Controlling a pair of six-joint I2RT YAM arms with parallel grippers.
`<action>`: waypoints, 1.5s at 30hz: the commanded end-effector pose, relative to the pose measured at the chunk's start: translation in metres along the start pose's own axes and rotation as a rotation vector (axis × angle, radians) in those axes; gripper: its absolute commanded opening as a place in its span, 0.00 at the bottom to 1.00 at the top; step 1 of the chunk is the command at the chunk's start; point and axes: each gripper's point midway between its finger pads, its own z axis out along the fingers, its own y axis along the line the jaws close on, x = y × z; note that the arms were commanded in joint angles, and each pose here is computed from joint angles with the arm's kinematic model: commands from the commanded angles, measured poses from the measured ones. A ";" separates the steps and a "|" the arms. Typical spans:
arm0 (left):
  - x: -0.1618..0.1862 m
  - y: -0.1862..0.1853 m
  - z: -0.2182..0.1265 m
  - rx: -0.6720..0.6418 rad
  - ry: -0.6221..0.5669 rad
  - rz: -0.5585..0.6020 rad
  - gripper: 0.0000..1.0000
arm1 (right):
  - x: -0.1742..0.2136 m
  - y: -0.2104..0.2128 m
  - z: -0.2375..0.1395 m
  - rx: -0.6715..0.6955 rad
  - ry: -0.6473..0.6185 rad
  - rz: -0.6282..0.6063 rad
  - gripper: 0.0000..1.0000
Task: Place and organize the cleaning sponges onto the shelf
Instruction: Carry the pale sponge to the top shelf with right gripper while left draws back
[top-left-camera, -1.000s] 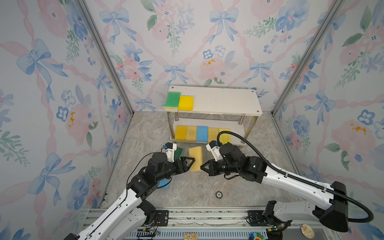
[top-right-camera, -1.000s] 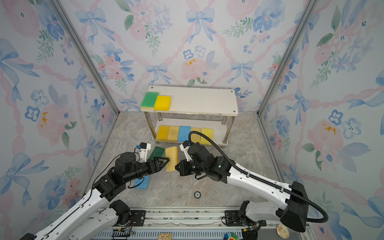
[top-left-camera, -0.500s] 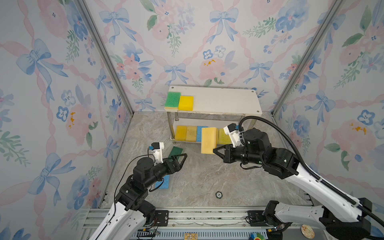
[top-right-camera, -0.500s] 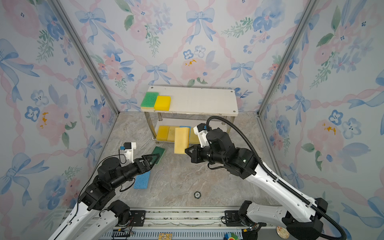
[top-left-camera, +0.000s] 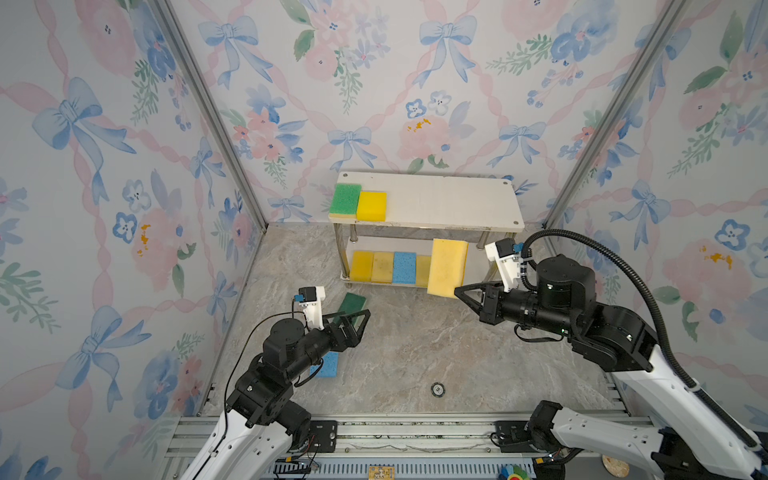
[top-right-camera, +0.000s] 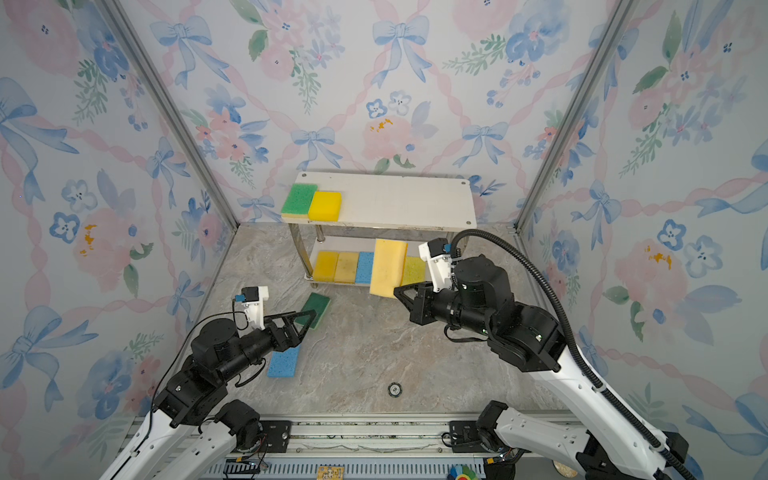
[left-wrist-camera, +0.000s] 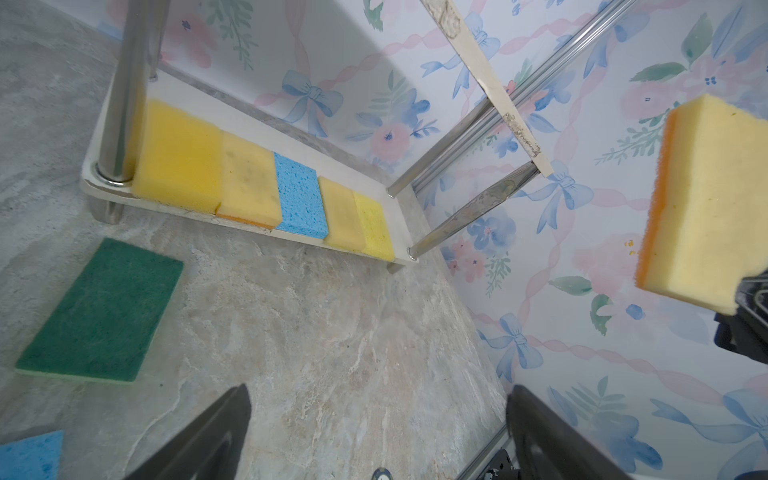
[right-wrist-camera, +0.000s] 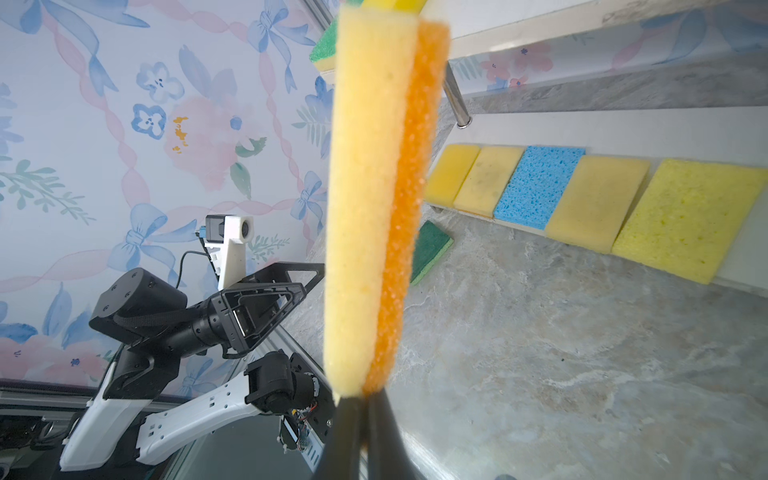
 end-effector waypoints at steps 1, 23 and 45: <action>-0.020 0.002 -0.011 -0.045 -0.087 0.151 0.98 | -0.003 -0.005 -0.010 0.018 -0.010 -0.004 0.07; -0.004 0.043 -0.012 -0.170 -0.136 0.217 0.98 | -0.052 0.022 -0.021 -0.042 -0.090 0.011 0.08; 0.011 0.045 0.002 -0.162 -0.050 0.214 0.98 | -0.117 0.065 0.006 -0.218 -0.159 0.104 0.08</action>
